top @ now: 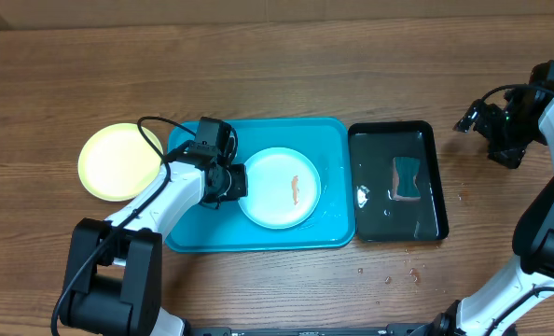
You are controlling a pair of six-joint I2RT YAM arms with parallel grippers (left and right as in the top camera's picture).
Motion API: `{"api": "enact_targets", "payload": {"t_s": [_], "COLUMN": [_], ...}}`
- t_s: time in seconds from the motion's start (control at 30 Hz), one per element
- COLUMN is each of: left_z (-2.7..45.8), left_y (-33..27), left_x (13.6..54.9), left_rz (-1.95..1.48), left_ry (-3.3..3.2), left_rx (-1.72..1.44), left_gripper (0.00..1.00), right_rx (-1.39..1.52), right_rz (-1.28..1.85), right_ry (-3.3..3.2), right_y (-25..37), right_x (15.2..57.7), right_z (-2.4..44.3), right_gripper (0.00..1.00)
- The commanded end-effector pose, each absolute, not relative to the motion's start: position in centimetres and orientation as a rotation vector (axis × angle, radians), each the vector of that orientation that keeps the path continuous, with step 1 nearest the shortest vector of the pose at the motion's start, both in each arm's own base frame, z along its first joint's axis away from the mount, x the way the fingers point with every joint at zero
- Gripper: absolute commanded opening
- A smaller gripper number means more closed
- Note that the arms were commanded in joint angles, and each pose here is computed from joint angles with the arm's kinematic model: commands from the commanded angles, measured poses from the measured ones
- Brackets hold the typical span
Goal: Clean dirty plates on tray and stack at the side
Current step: 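Lower right gripper into the black basin toward the sponge, then grasp the sponge and rub it in the basin water with right gripper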
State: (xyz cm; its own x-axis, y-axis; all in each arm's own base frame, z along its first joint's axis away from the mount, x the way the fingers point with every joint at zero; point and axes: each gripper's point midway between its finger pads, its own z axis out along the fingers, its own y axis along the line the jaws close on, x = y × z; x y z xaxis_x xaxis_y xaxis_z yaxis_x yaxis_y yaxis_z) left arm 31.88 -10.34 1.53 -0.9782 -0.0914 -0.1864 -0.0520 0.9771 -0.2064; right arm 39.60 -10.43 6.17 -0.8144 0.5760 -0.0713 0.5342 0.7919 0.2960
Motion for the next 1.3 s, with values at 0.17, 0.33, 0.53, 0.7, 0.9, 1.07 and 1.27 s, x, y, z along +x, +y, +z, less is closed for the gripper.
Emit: {"api": "enact_targets", "payload": {"t_s": [0.17, 0.33, 0.53, 0.7, 0.9, 1.07, 1.27], "left_z": [0.7, 0.7, 0.7, 0.7, 0.7, 0.7, 0.6], "left_y": [-7.9, -7.4, -7.4, -7.4, -7.6, -8.0, -7.9], "left_x": [32.2, 32.3, 32.3, 32.3, 32.1, 32.0, 31.7], "left_rz": [-0.118, -0.125, -0.125, -0.125, -0.138, -0.172, -0.166], "left_ry": [2.917, 2.915, 2.916, 2.916, 2.923, 2.928, 2.942], "left_rx": [-0.204, -0.227, -0.226, -0.226, -0.225, -0.222, -0.223], "left_gripper": [0.06, 0.1, 0.13, 0.14, 0.17, 0.18, 0.19], "right_rx": [0.858, 0.902, 0.651, 0.635, 0.509, 0.377, 0.357], "right_rz": [0.382, 0.65, 0.882, 0.934, 0.83, 0.565, 0.075], "right_ry": [2.786, 2.821, 2.892, 2.991, 3.185, 3.297, 3.29], "right_y": [-10.7, -7.4, -3.9, -2.4, 0.3, 1.7, 0.8], "right_x": [40.3, 39.0, 37.2, 34.9, 32.4, 31.9, 32.9], "right_z": [7.5, 8.2, 9.3, 9.5, 9.1, 8.0, 6.6], "right_gripper": [1.0, 1.0, 0.92, 0.86, 0.84, 0.83, 0.83]}}
